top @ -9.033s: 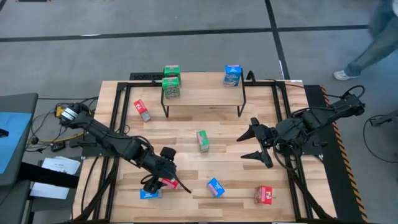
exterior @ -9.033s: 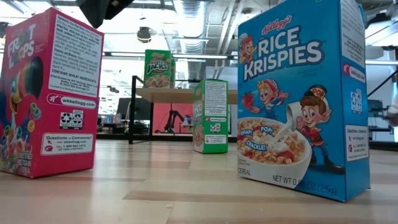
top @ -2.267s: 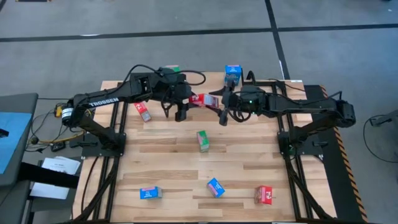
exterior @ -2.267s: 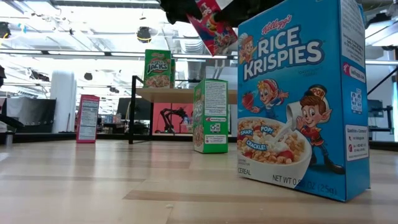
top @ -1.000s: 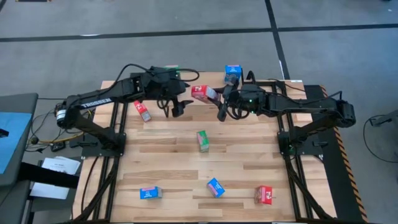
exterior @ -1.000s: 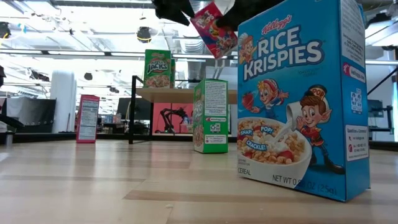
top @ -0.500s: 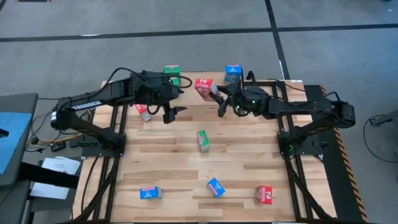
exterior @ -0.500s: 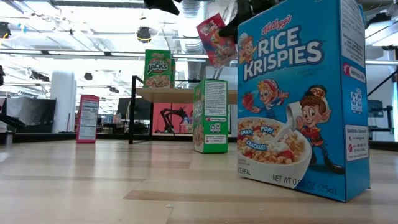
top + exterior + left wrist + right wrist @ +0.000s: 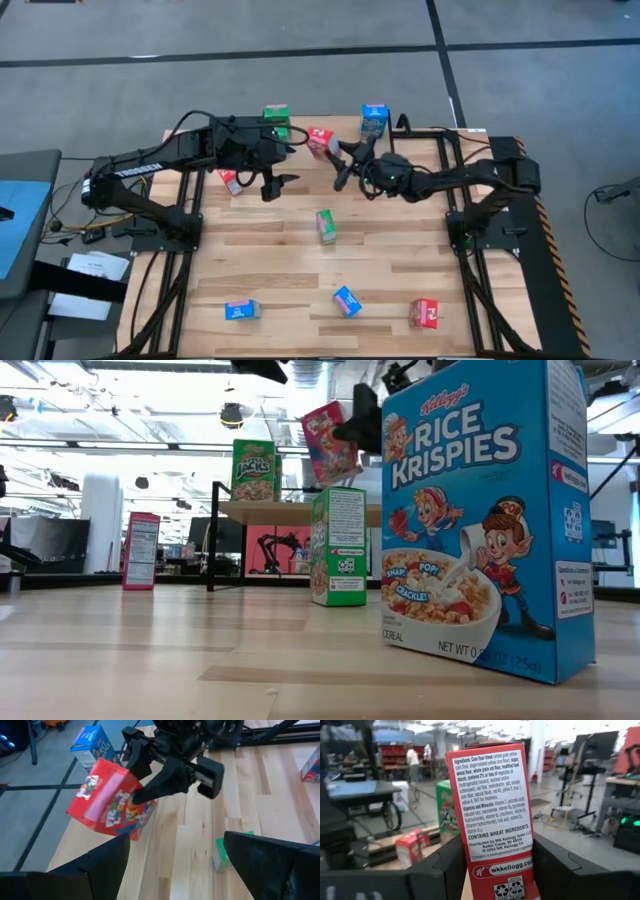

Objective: Stack cereal on shelf
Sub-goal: Put the bottom left red cereal box on the shelf

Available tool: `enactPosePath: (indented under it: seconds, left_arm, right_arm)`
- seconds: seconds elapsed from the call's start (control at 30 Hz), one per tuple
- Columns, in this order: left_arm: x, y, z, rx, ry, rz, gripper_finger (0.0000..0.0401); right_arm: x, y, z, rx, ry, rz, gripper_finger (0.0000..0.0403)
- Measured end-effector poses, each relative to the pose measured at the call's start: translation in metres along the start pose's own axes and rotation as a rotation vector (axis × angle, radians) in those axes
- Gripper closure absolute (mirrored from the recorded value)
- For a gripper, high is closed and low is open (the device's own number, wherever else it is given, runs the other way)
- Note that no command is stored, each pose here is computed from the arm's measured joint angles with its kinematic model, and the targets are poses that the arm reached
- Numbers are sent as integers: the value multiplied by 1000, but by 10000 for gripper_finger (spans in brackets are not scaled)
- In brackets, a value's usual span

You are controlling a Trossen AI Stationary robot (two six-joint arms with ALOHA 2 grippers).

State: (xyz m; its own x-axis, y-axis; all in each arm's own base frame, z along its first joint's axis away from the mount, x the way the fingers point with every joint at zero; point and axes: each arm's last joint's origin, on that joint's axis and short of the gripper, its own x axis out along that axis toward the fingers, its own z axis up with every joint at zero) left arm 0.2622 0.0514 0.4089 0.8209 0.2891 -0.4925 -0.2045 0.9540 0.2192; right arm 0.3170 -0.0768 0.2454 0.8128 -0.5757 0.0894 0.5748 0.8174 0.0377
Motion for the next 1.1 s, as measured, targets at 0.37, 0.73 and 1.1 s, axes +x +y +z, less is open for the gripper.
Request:
enactPosePath:
  seconds: [0.37,0.73,1.1]
  left_arm:
    - [0,0,-1,4,11,2,88]
    - [0,0,-1,2,10,2,88]
    - [0,0,-1,2,10,2,88]
  right_arm:
    - [14,-2,-29,1,8,-62,193]
    - [17,-6,-35,36,19,-102,193]
    - [19,-9,-36,28,29,-104,168]
